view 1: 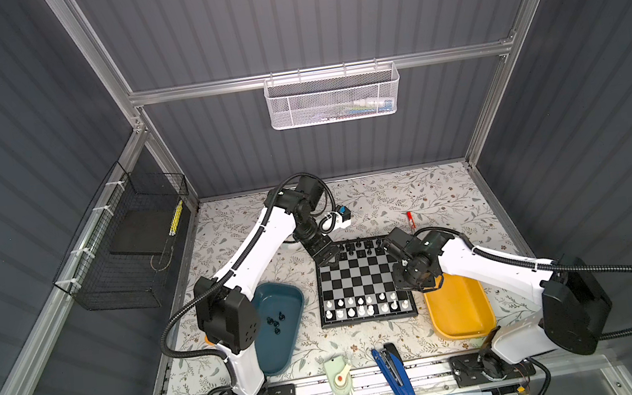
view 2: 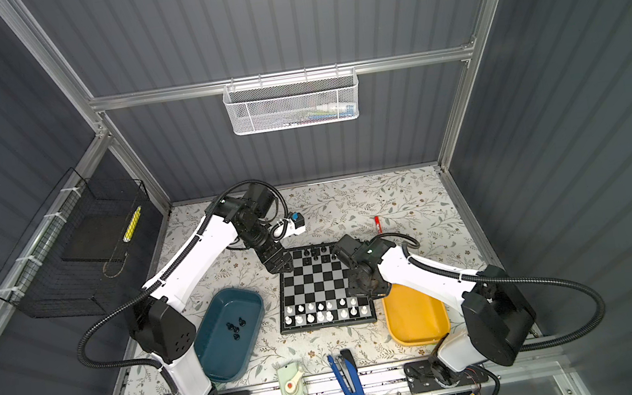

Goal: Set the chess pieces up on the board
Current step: 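Carry the white pawn with the right gripper to the board's nearest row, then lower the white pawn onto the last empty square in the nearest row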

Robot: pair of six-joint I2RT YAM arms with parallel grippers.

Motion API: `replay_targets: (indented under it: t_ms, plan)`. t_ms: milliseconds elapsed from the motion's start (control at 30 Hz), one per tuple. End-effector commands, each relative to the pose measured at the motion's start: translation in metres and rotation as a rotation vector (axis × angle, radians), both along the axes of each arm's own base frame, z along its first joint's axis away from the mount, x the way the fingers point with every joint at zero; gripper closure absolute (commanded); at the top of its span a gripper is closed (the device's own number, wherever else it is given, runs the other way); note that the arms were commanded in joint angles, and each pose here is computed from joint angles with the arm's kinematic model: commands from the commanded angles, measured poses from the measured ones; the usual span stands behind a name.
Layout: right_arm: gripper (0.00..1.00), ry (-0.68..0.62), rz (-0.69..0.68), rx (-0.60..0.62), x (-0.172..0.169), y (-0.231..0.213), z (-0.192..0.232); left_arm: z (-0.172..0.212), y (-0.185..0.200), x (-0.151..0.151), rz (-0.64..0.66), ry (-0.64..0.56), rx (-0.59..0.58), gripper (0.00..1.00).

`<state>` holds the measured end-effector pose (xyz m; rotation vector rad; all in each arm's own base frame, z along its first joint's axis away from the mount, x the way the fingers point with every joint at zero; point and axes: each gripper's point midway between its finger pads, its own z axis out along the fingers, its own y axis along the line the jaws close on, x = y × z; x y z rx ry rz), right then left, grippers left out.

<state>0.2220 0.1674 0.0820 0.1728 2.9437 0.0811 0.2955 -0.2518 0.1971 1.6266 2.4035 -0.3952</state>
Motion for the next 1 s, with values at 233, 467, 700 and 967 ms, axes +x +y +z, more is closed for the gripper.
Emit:
replay_targets:
  t_ms: [233,467,700,967]
  plan:
    - [0.91,0.059,-0.001,-0.008,-0.007,0.003,-0.021,0.01,-0.006,-0.013,-0.029,0.027,-0.052,0.05]
    - [0.91,0.075,0.005,-0.014,-0.006,0.006,-0.031,0.01,-0.008,-0.019,-0.049,0.054,-0.073,0.05]
    - [0.9,0.093,0.015,-0.022,-0.006,0.008,-0.037,0.011,-0.015,-0.024,-0.06,0.088,-0.113,0.05]
    - [0.89,0.108,0.017,-0.027,-0.008,0.008,-0.041,0.008,-0.016,-0.025,-0.061,0.095,-0.114,0.05]
